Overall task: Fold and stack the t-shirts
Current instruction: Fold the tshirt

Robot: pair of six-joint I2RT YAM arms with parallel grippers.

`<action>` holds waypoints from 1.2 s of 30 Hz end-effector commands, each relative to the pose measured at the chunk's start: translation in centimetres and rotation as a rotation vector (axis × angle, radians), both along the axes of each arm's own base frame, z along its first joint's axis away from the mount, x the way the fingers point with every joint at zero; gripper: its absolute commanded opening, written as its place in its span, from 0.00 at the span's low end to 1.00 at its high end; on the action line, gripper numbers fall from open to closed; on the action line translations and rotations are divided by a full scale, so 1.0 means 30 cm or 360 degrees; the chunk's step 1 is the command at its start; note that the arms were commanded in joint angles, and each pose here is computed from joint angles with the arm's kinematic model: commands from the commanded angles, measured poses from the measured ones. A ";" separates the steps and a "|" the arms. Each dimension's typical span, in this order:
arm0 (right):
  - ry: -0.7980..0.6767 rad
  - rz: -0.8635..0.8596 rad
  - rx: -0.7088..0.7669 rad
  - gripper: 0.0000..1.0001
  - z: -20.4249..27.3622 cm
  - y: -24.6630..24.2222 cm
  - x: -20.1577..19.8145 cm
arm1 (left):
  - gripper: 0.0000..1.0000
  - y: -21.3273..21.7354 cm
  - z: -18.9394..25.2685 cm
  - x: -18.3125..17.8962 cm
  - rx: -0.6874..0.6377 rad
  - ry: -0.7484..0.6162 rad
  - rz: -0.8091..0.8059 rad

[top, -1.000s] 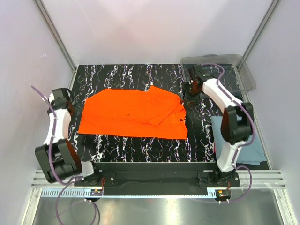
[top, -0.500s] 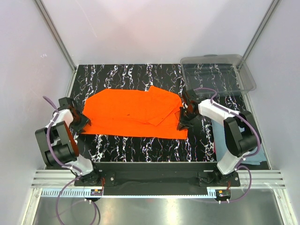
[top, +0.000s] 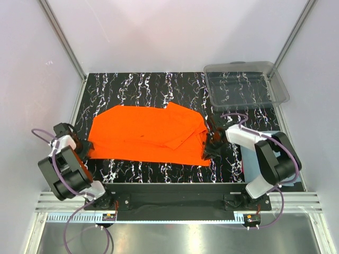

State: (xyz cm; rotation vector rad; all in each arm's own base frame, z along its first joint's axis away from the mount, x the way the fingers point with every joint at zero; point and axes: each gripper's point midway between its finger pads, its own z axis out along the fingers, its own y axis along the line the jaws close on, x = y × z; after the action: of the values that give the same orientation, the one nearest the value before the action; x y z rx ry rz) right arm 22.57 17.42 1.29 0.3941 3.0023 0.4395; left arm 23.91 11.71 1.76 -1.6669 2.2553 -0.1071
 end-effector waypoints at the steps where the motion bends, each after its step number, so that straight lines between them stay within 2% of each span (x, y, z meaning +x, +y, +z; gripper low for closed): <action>1: 0.0127 0.0010 -0.0072 0.25 -0.025 -0.020 -0.146 | 0.50 -0.049 -0.089 -0.243 -0.0037 0.0423 0.0142; 5: 0.0149 0.0020 -0.0030 0.25 0.040 0.016 -0.211 | 0.53 -0.037 -0.034 -0.289 0.0044 0.0431 0.0250; 8: 0.0047 0.0042 -0.0014 0.28 0.142 0.028 -0.187 | 0.60 -0.028 0.017 -0.293 0.0099 0.0382 0.0309; 10: -0.0124 0.0057 -0.0027 0.38 0.215 0.024 -0.123 | 0.67 -0.022 0.045 -0.301 0.0123 0.0381 0.0349; 11: -0.0301 0.0091 -0.0087 0.47 0.281 0.018 -0.038 | 0.69 -0.002 0.080 -0.276 0.0153 0.0339 0.0368; 13: -0.0512 0.0206 -0.0150 0.64 0.372 0.043 0.095 | 0.73 0.015 0.118 -0.251 0.0209 0.0323 0.0332; 14: -0.0571 0.0246 -0.0178 0.66 0.396 0.055 0.149 | 0.75 0.035 0.155 -0.220 0.0255 0.0291 0.0303; 15: -0.0530 0.0308 -0.0220 0.67 0.358 0.079 0.201 | 0.76 0.049 0.172 -0.207 0.0304 0.0286 0.0289; 16: -0.0670 0.0393 -0.0189 0.68 0.448 0.132 0.297 | 0.76 0.044 0.194 -0.179 0.0350 0.0263 0.0233; 17: -0.0701 0.0434 -0.0191 0.69 0.460 0.160 0.346 | 0.77 0.055 0.232 -0.143 0.0396 0.0215 0.0213; 18: -0.0661 0.0479 -0.0236 0.69 0.403 0.184 0.401 | 0.77 0.057 0.257 -0.101 0.0422 0.0144 0.0172; 19: -0.0804 0.0536 -0.0212 0.69 0.489 0.233 0.489 | 0.77 0.029 0.278 -0.046 0.0428 0.0070 0.0064; 20: -0.0838 0.0563 -0.0221 0.69 0.496 0.256 0.536 | 0.76 0.019 0.317 0.011 0.0457 -0.0022 -0.0075; 21: -0.0795 0.0601 -0.0249 0.68 0.427 0.280 0.582 | 0.76 -0.016 0.351 0.104 0.0425 -0.0206 -0.0211; 22: -0.0912 0.0644 -0.0223 0.65 0.494 0.322 0.651 | 0.75 -0.068 0.376 0.165 0.0400 -0.0323 -0.0362; 23: -0.0935 0.0682 -0.0202 0.60 0.491 0.353 0.682 | 0.72 -0.105 0.390 0.210 0.0390 -0.0416 -0.0536; 24: -0.0890 0.0724 -0.0210 0.59 0.412 0.377 0.717 | 0.72 -0.129 0.420 0.273 0.0395 -0.0549 -0.0620; 25: -0.0967 0.0759 -0.0180 0.59 0.450 0.416 0.765 | 0.71 -0.191 0.427 0.309 0.0333 -0.0631 -0.0738; 27: -0.0911 0.0843 -0.0131 0.59 0.353 0.468 0.795 | 0.70 -0.221 0.409 0.367 0.0320 -0.0694 -0.0835; 28: -0.0964 0.0862 -0.0103 0.59 0.376 0.494 0.825 | 0.70 -0.233 0.400 0.387 0.0310 -0.0705 -0.0864; 29: -0.0926 0.0872 -0.0108 0.58 0.316 0.503 0.839 | 0.69 -0.235 0.362 0.403 0.0280 -0.0665 -0.0871; 32: -0.0958 0.0918 -0.0077 0.57 0.299 0.543 0.869 | 0.67 -0.239 0.330 0.458 0.0264 -0.0666 -0.0922; 36: -0.0931 0.0976 -0.0091 0.54 0.201 0.564 0.895 | 0.63 -0.233 0.332 0.509 0.0297 -0.0697 -0.0978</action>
State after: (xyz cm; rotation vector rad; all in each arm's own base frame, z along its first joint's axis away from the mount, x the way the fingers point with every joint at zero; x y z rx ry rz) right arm 48.58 33.19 5.62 -0.4998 2.5551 0.3761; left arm 35.41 4.53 8.07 -0.8872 2.3727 -0.3143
